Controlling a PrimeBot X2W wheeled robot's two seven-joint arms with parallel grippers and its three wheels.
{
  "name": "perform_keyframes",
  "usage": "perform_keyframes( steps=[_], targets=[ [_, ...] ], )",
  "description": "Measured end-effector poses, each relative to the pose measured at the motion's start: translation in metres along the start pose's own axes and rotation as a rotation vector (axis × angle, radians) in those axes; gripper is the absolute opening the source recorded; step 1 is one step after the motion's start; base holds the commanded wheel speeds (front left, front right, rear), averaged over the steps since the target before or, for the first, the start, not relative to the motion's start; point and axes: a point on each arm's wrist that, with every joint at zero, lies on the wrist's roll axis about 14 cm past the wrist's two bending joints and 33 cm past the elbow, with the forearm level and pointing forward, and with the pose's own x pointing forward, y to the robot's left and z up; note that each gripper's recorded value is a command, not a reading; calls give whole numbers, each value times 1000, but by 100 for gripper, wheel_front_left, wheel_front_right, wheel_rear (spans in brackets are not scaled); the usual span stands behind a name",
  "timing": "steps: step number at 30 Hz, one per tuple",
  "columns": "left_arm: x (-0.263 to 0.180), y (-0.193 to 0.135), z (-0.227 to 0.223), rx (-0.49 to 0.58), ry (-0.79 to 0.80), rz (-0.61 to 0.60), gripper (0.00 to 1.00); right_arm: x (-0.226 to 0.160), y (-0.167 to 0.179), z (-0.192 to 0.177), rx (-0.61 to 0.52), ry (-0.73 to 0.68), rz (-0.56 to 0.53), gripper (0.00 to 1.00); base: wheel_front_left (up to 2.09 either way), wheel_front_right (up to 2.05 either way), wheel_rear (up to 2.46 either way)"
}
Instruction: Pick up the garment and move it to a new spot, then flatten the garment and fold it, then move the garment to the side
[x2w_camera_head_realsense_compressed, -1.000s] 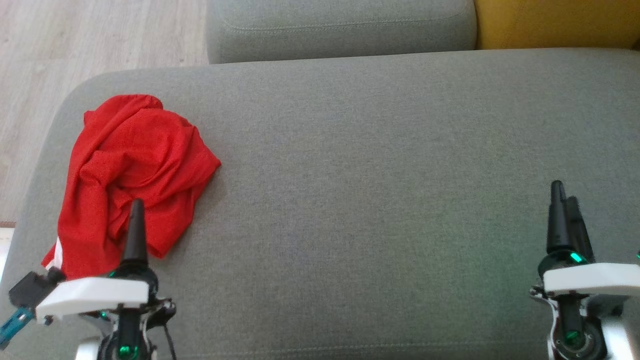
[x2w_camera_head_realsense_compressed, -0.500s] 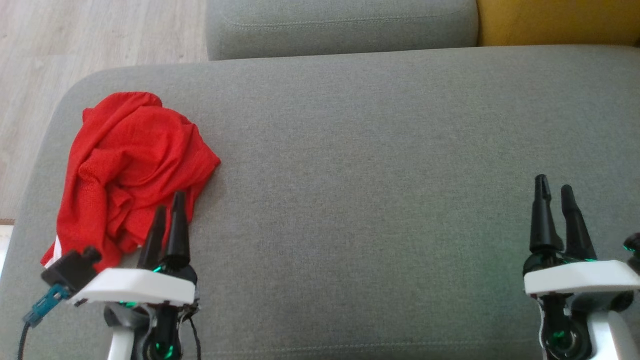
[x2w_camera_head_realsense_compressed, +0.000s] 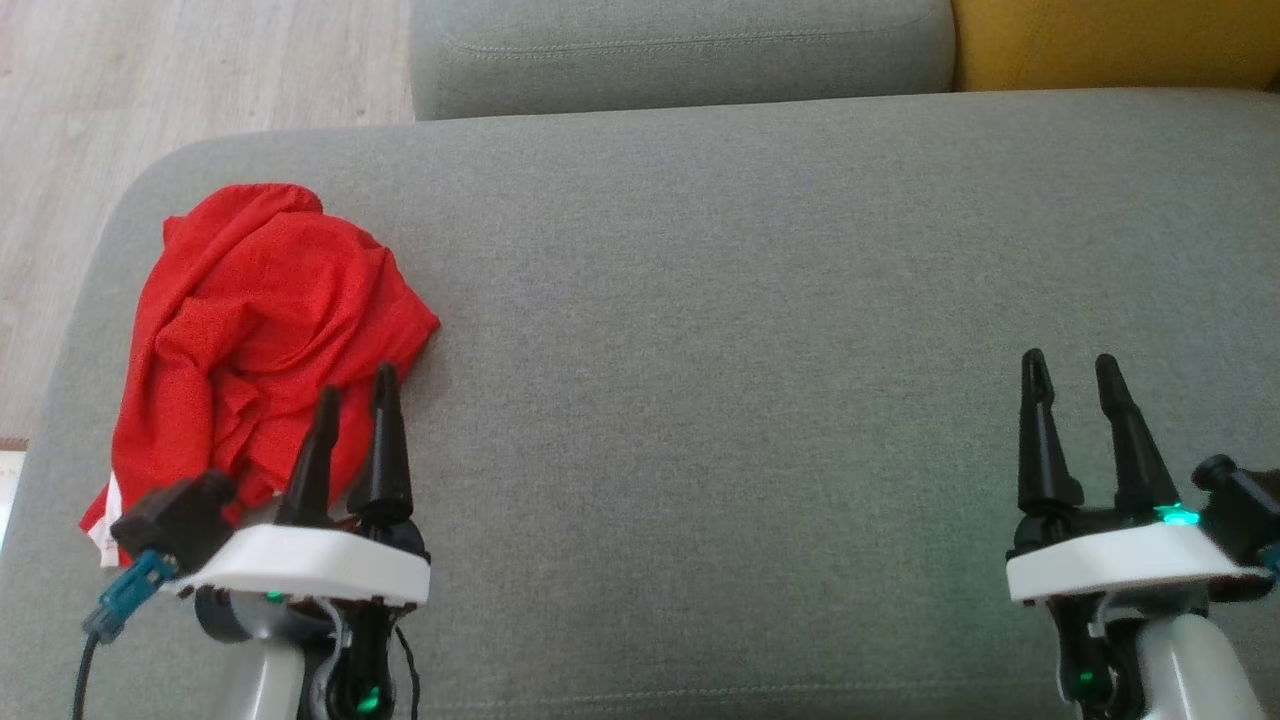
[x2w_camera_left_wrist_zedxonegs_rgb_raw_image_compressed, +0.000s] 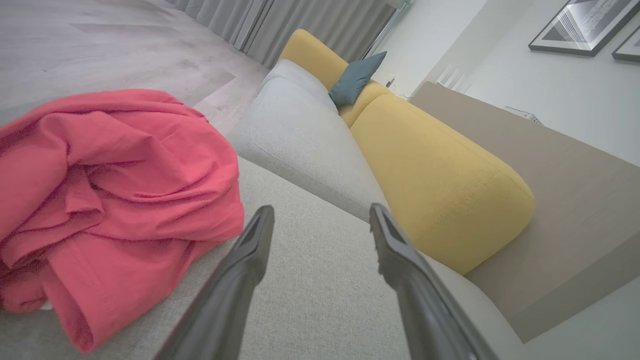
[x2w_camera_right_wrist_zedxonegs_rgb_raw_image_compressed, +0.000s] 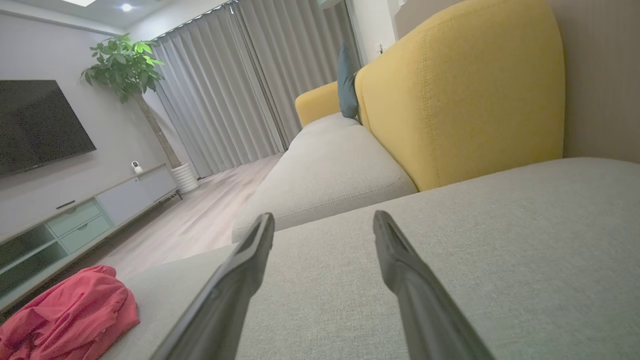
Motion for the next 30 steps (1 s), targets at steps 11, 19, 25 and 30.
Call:
perform_keyframes(
  steps=[11,19,25,30],
  targets=[
    [0,-14,6,164,-44,-37,100,1,8,4,-177,-20,36,100,0,0,0],
    [2,-20,14,266,-91,-51,100,4,14,10,-262,-49,62,100,0,0,0],
    [-1,-30,9,371,-96,-90,100,5,28,12,-318,-71,106,100,0,0,0],
    [-1,-30,18,360,-134,-74,100,5,28,17,-275,-93,103,100,0,0,0]
  ],
)
